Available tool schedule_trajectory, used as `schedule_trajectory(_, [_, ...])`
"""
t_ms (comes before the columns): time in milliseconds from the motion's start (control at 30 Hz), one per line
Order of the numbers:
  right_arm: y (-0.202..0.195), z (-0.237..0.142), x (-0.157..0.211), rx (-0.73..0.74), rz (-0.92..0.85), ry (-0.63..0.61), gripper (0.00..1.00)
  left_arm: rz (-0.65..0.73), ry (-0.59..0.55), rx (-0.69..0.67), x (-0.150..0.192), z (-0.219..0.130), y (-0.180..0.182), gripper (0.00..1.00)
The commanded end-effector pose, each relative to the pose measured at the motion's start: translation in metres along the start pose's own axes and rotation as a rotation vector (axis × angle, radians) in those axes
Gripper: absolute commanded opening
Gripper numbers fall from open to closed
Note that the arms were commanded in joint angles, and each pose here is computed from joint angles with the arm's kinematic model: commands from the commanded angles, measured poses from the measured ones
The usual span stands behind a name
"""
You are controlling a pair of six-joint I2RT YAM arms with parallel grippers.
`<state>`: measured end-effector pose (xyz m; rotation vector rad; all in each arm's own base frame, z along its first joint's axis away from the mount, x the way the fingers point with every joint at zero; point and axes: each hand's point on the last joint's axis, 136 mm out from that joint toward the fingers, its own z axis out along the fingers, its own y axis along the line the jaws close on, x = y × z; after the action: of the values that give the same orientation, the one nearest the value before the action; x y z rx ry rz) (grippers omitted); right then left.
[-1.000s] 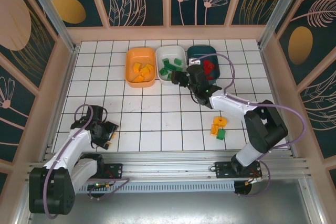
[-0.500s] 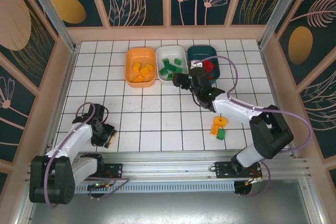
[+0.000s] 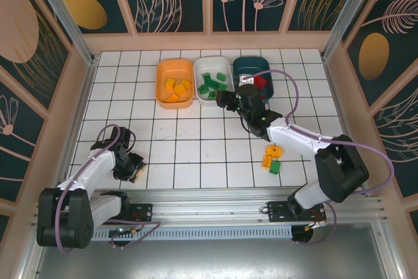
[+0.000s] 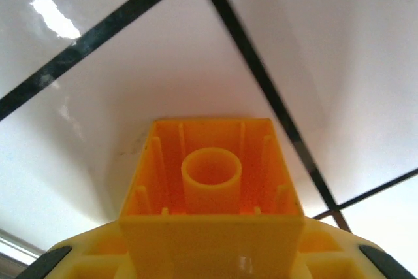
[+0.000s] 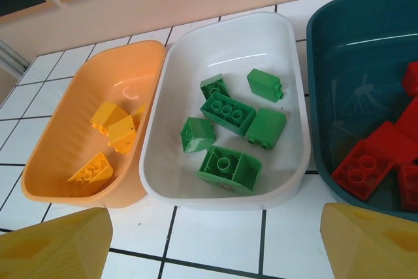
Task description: Sort the legos into containers by color
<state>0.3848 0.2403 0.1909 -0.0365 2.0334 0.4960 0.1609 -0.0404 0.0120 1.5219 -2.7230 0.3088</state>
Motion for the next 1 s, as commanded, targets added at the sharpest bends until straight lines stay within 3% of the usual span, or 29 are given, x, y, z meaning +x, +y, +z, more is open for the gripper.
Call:
schedule_trajectory(0, [0.002, -0.008, -0.008, 0.000, -0.005, -0.038, 0.83, 0.178, -0.219, 0.364, -0.045, -0.042, -0.113, 0.18])
schedule_trajectory(300, [-0.002, -0.015, -0.003, 0.011, 0.007, -0.024, 0.83, 0.377, -0.318, 0.472, -0.059, -0.088, -0.240, 0.18])
schedule_trajectory(567, [-0.008, -0.029, -0.004, 0.035, -0.003, -0.023, 0.83, 0.476, -0.308, 0.417, -0.086, -0.047, -0.318, 0.15])
schedule_trajectory(700, [-0.004, -0.036, -0.006, 0.019, -0.023, -0.025, 0.83, 0.510, -0.324, 0.445, -0.090, -0.046, -0.349, 0.16])
schedule_trajectory(833, [-0.005, -0.038, -0.001, 0.022, -0.030, -0.011, 0.84, 0.546, -0.316, 0.440, -0.086, -0.039, -0.366, 0.28])
schedule_trajectory(967, [-0.005, -0.038, 0.000, 0.024, -0.038, -0.006, 0.85, 0.571, -0.315, 0.459, -0.082, -0.045, -0.373, 0.56])
